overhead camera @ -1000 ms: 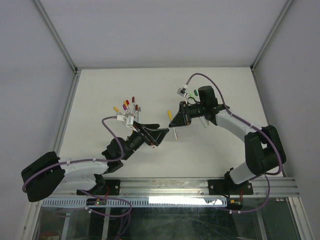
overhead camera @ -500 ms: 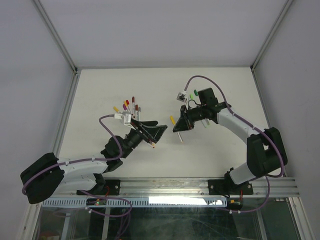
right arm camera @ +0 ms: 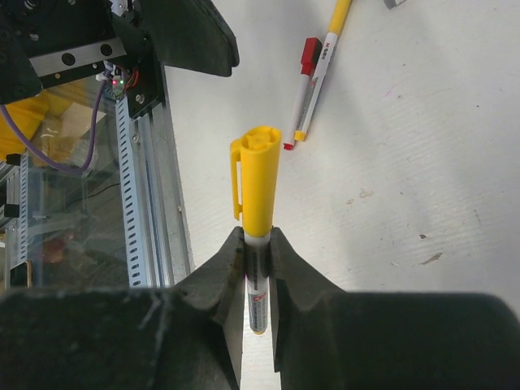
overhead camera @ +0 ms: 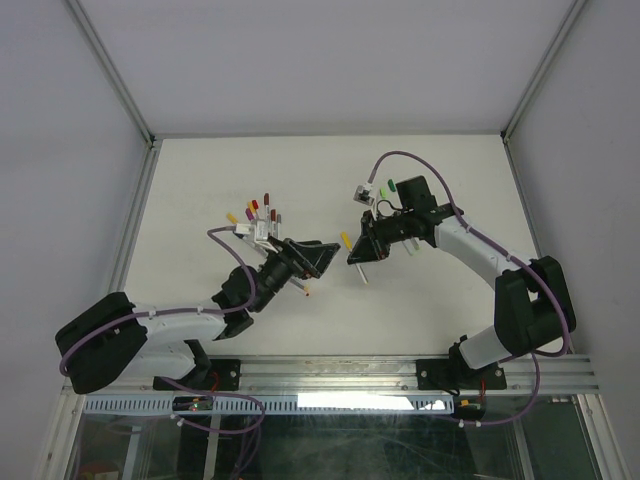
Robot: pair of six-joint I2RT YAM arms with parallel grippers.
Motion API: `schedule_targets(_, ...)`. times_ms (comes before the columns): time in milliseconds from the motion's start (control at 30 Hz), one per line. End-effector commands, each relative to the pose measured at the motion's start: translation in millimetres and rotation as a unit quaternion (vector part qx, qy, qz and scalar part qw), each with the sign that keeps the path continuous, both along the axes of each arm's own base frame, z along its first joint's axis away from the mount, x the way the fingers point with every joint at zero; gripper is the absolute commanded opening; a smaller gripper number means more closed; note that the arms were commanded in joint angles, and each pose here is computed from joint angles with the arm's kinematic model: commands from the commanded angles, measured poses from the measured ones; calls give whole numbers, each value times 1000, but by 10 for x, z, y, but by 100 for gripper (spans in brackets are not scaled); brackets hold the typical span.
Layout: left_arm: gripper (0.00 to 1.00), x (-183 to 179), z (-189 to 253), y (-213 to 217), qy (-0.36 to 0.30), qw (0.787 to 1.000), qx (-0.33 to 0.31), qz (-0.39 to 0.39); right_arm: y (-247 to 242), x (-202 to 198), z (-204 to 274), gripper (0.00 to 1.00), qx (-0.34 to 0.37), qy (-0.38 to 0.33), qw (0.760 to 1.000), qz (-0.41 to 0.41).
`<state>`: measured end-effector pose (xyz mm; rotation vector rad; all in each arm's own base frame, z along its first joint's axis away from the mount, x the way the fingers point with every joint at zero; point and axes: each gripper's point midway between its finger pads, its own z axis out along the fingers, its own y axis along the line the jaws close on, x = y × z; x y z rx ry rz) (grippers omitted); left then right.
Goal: Open the pen caps
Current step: Open the pen cap from the pen.
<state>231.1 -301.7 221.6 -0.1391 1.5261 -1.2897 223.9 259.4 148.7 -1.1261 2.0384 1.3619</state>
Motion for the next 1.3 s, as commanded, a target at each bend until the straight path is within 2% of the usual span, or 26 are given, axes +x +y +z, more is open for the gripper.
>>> schedule_targets(0,99,150,215,-19,13,999,-39,26,36,82,254,0,17,-54,998,4)
schedule_targets(333,97,253,207,-62,43,997,-42,43,32,99,240,0,12,-56,998,1)
schedule_targets(633,92,396,125,-150,82,993,-30,74,26,135,210,0,4,-57,998,-7)
schedule_targets(967,66,494,-38,-362,114,987,7,112,21,152,209,0,1,-58,998,-11)
schedule_targets(1267,45,517,-244,-609,136,985,43,101,11,184,182,0,-6,-59,998,-19)
